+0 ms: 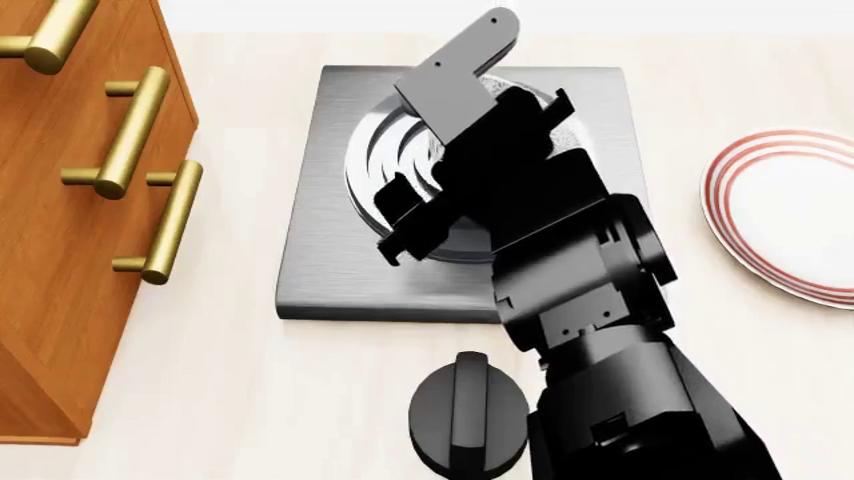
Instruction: Put the bowl on the stove.
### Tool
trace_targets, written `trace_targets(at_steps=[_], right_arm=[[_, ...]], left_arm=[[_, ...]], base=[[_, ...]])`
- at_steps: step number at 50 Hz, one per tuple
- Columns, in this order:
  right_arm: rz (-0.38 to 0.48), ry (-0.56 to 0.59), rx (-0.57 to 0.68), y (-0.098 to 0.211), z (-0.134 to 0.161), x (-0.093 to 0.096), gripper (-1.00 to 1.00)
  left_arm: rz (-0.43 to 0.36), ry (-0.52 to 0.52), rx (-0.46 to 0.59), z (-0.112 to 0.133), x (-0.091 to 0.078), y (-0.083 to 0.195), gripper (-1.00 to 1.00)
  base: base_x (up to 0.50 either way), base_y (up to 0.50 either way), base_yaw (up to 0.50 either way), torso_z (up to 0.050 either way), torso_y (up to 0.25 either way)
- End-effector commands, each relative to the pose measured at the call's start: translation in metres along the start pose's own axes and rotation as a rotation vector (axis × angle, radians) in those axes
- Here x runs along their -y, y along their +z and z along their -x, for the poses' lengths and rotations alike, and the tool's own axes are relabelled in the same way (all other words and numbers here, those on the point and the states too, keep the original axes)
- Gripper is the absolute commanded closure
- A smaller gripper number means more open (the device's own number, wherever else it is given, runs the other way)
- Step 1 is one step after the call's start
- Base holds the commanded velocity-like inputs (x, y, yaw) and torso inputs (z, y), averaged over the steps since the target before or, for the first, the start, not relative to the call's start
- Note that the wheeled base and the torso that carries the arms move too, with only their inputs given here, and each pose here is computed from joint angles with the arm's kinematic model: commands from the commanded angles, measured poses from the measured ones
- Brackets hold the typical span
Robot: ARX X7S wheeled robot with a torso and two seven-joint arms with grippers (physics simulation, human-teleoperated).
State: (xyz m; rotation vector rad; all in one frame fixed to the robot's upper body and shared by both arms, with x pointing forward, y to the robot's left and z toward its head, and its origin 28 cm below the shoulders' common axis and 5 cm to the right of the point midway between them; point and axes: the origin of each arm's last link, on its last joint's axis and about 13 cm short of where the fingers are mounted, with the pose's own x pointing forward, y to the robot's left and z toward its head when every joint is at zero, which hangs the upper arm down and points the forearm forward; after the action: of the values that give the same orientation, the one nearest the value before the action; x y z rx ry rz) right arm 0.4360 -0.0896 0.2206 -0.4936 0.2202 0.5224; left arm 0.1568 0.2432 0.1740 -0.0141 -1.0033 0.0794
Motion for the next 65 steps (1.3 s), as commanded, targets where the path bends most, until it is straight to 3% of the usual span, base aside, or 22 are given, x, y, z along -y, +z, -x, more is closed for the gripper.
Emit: trace_targets(at_steps=[1,15,43,65], right_arm=[[-0.013,0.036,-0.023,-0.007,0.000,-0.001,-1.00],[-0.041,0.115,-0.001,-0.005,-0.001,-0.003,-1.00],[-0.058,0.122,0.058,-0.002,-0.001,-0.001,-1.00],[-0.073,-0.051,0.290,0.006,0.014,0.032,-1.00]], left_arm=[[0.003,-0.001,-0.001,0.000,0.000,0.000,-1.00],[0.004,-0.001,-0.002,0.000,0.000,0.000,-1.00],[0.009,-0.005,-0.006,0.001,0.001,-0.002,-1.00],[0.009,-0.008,-0.011,0.000,0.001,-0.001,-1.00]], base=[[0.00,0.00,0.00,0.000,0.000],[0.00,0.00,0.00,0.000,0.000],[0.00,0.00,0.00,0.000,0.000],[0.00,0.00,0.00,0.000,0.000]])
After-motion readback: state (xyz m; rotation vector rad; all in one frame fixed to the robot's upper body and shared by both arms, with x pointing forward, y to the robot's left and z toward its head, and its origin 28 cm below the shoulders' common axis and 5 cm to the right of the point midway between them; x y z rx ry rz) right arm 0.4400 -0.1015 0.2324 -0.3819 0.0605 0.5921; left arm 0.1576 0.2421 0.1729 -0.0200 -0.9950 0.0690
